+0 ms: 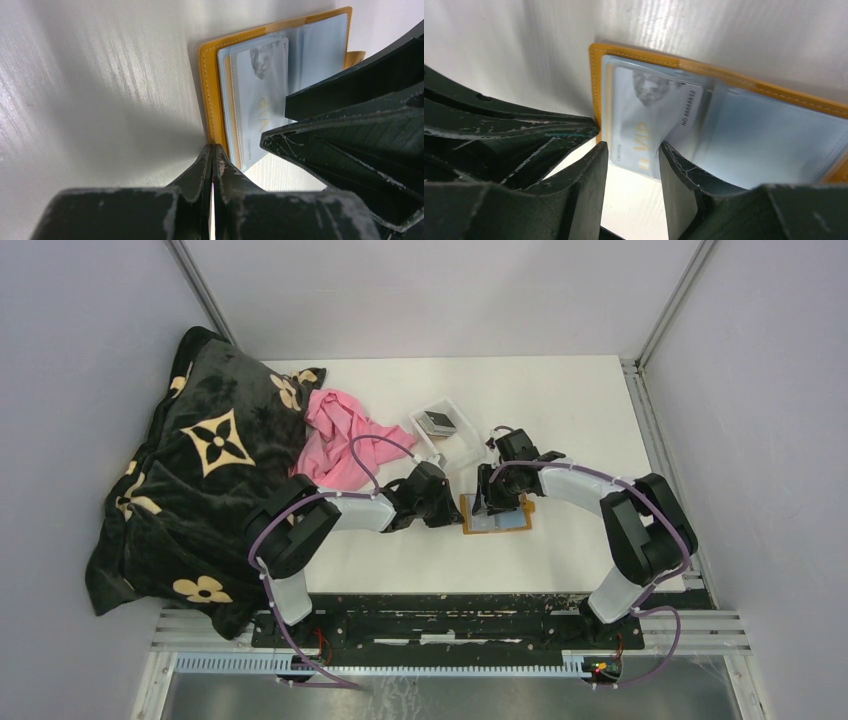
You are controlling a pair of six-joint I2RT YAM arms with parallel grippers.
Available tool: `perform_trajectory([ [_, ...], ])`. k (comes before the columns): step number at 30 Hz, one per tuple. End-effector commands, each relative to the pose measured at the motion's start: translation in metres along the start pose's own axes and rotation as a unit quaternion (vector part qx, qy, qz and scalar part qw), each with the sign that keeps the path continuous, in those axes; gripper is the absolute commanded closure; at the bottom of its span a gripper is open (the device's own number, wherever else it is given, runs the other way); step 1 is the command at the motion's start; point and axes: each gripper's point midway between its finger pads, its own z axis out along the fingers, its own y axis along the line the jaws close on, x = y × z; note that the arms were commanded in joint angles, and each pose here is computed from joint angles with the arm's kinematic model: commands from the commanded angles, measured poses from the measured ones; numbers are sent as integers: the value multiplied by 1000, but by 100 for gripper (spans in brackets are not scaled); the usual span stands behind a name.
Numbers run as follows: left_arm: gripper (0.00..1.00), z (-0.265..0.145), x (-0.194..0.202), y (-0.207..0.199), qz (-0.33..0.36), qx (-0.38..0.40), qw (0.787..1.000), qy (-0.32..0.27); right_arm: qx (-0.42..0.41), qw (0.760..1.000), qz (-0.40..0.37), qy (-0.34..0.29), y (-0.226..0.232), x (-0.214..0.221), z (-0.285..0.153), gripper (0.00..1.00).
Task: Put the credit cards into the card holder
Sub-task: Insert the credit card into the card holder.
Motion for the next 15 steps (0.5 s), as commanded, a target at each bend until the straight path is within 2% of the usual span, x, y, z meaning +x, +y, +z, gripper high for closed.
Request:
perform_trajectory([
  [1, 94, 0, 36, 46, 20, -70, 996, 48, -6, 999, -28, -39, 19, -22, -15, 52],
  [9, 82, -16, 17, 44, 26, -92, 995, 11, 30, 992, -82, -90, 22, -51, -55, 51],
  [15, 77, -36, -15, 28, 46, -105, 993, -33, 54, 976, -147, -154, 40, -98, -93, 49],
])
